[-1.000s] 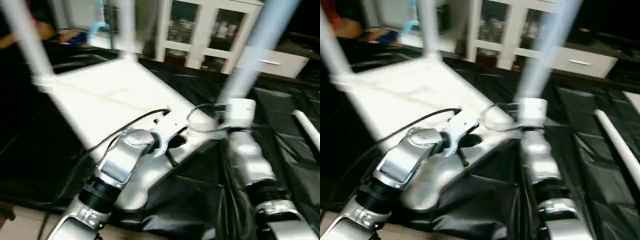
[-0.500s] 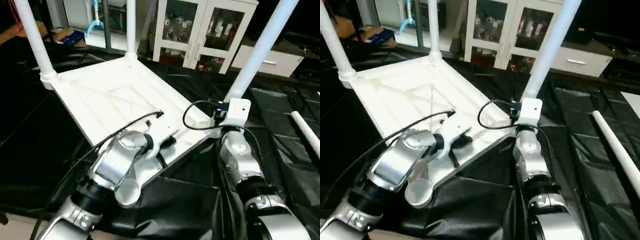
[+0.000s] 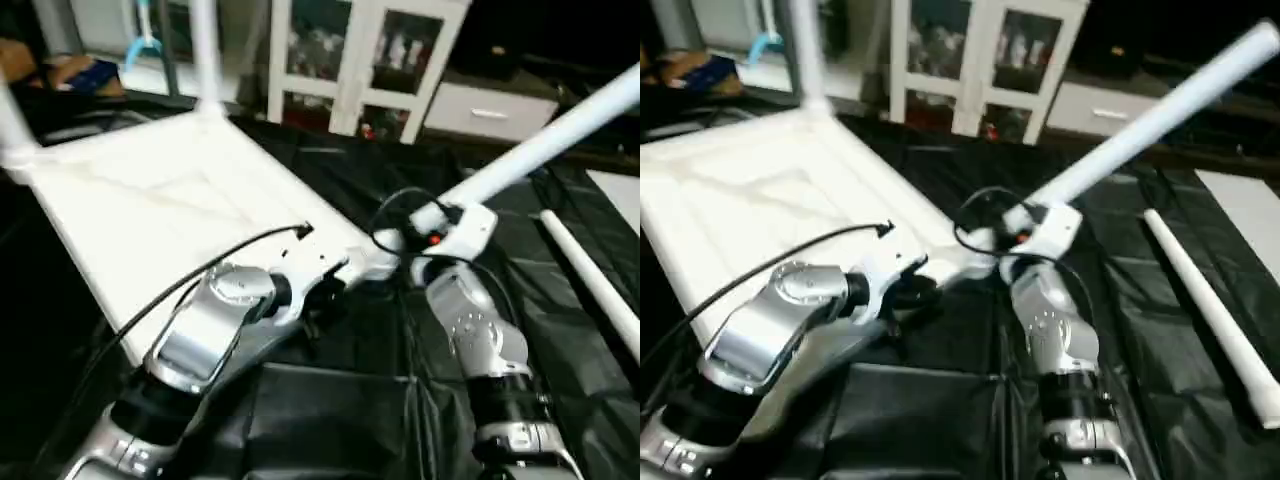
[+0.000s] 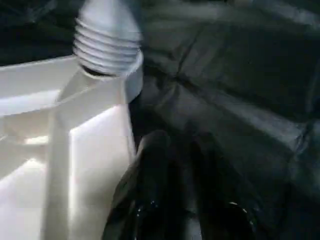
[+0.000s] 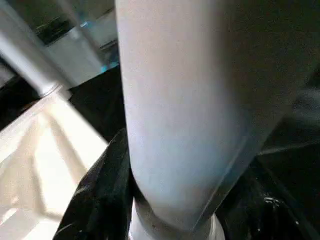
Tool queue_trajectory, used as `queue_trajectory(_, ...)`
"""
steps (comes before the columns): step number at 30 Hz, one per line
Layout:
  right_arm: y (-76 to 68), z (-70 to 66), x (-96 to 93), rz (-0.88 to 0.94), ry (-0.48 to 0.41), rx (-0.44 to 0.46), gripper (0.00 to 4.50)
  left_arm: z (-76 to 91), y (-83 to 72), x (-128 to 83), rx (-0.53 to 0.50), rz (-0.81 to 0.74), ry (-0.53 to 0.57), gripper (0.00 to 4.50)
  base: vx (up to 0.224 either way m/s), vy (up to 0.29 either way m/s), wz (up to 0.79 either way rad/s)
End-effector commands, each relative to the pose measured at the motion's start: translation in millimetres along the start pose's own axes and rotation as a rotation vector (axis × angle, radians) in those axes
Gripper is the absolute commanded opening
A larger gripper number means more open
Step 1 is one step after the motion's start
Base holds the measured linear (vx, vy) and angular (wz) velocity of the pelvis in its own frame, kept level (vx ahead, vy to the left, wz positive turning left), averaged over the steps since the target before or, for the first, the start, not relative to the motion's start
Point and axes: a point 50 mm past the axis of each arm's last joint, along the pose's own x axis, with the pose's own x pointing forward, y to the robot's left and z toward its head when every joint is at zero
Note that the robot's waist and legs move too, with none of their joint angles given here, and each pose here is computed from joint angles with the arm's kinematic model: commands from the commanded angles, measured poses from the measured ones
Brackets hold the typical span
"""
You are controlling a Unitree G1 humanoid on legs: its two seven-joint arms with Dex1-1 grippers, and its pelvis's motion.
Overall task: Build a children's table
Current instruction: Insert table leg to table base
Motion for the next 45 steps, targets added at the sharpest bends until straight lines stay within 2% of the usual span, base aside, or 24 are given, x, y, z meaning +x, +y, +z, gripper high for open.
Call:
queue_trajectory(1,-1.4,-36.7,-8.8,0.035,0.225,-0.021,1.83,-2.1,-7.8,-1,0.025,-0.025,0.004,1.26,0.000,0.000,0.00)
queue_trajectory(2,4.3,-33.4,-13.7,0.119,0.255,-0.055,1.83,-9.1,-11.3,-4,0.025,-0.037,0.025,1.26,0.000,0.000,0.00)
queue_trajectory(3,5.6,-32.9,-14.9,0.138,0.263,-0.063,1.83,-10.9,-11.9,-4,0.028,-0.039,0.031,1.50,0.000,0.000,0.00)
queue_trajectory(4,12.5,-30.4,-21.7,0.234,0.304,-0.082,1.83,-21.6,-10.6,-8,0.054,-0.012,0.062,1.57,0.000,0.000,0.00)
queue_trajectory(6,18.3,-28.4,-28.0,0.315,0.339,-0.091,1.83,-30.5,-7.2,-10,0.078,0.025,0.084,1.64,0.000,0.000,0.00)
queue_trajectory(10,17.9,-9.7,-44.7,0.396,0.366,-0.143,1.83,-36.4,7.0,-31,0.082,0.158,0.042,1.99,0.000,0.000,0.00)
queue_trajectory(11,15.1,-0.3,-47.0,0.388,0.339,-0.150,1.83,-36.3,11.7,-38,0.060,0.206,0.024,2.00,0.000,0.000,0.00)
queue_trajectory(12,10.7,23.4,-50.5,0.377,0.260,-0.126,1.83,-36.6,21.9,-56,0.036,0.299,0.002,2.01,0.000,0.000,0.00)
queue_trajectory(13,10.7,23.4,-50.5,0.377,0.260,-0.126,1.83,-36.6,21.9,-56,0.036,0.299,0.002,2.08,0.000,0.000,0.00)
queue_trajectory(14,5.2,46.1,-53.4,0.349,0.178,-0.131,1.83,-37.6,32.4,-75,0.008,0.393,0.000,2.21,0.000,0.000,0.00)
queue_trajectory(18,-2.0,65.6,-54.6,0.309,0.107,-0.183,1.83,-42.8,34.1,-91,0.011,0.394,0.045,2.40,0.000,0.000,0.00)
queue_trajectory(20,-6.7,79.3,-48.2,0.284,-0.011,-0.219,1.83,-50.6,21.2,-98,-0.008,0.293,0.084,2.42,0.000,0.000,0.00)
queue_trajectory(21,-7.4,81.5,-47.3,0.279,-0.033,-0.223,1.83,-51.9,18.5,-100,-0.010,0.278,0.088,2.42,0.000,0.000,0.00)
queue_trajectory(24,-10.1,83.6,-44.2,0.249,-0.069,-0.225,1.83,-46.3,10.1,-109,-0.054,0.243,0.005,2.42,0.000,0.000,0.00)
queue_trajectory(27,-10.2,79.3,-44.6,0.251,-0.053,-0.210,1.83,-23.7,14.2,-124,0.013,0.229,-0.167,2.42,0.000,0.000,0.00)
queue_trajectory(29,-9.3,76.6,-44.7,0.263,-0.048,-0.196,1.83,-24.9,29.7,-127,0.078,0.283,-0.111,2.42,0.000,0.000,0.00)
queue_trajectory(30,-9.2,76.2,-44.6,0.264,-0.047,-0.194,1.83,-25.9,32.1,-127,0.087,0.293,-0.096,2.59,0.000,0.000,0.00)
queue_trajectory(31,-8.6,73.6,-43.7,0.268,-0.038,-0.207,1.83,-27.9,42.9,-125,0.112,0.337,-0.067,2.77,0.000,0.000,0.00)
queue_trajectory(33,-7.4,71.3,-43.1,0.282,-0.028,-0.214,1.83,-26.9,46.1,-122,0.081,0.319,-0.101,2.77,0.000,0.000,0.00)
queue_trajectory(34,-6.2,65.4,-41.5,0.308,-0.002,-0.226,1.83,-28.5,51.2,-112,0.065,0.264,-0.111,2.88,0.000,0.000,0.00)
queue_trajectory(37,-6.2,49.7,-39.8,0.348,0.066,-0.289,1.83,-45.5,63.8,-86,0.101,0.143,-0.008,3.18,0.000,0.000,0.00)
queue_trajectory(40,-7.1,48.6,-39.6,0.342,0.066,-0.291,1.83,-48.6,69.9,-80,0.130,0.148,0.015,3.22,0.000,0.000,0.00)
queue_trajectory(42,-8.9,49.8,-41.4,0.326,0.053,-0.279,1.83,-54.9,83.4,-72,0.187,0.156,0.073,3.54,0.000,0.000,0.00)
queue_trajectory(45,-10.5,50.6,-44.1,0.320,0.051,-0.279,1.83,-61.4,88.7,-70,0.184,0.127,0.121,3.54,0.000,0.000,0.00)
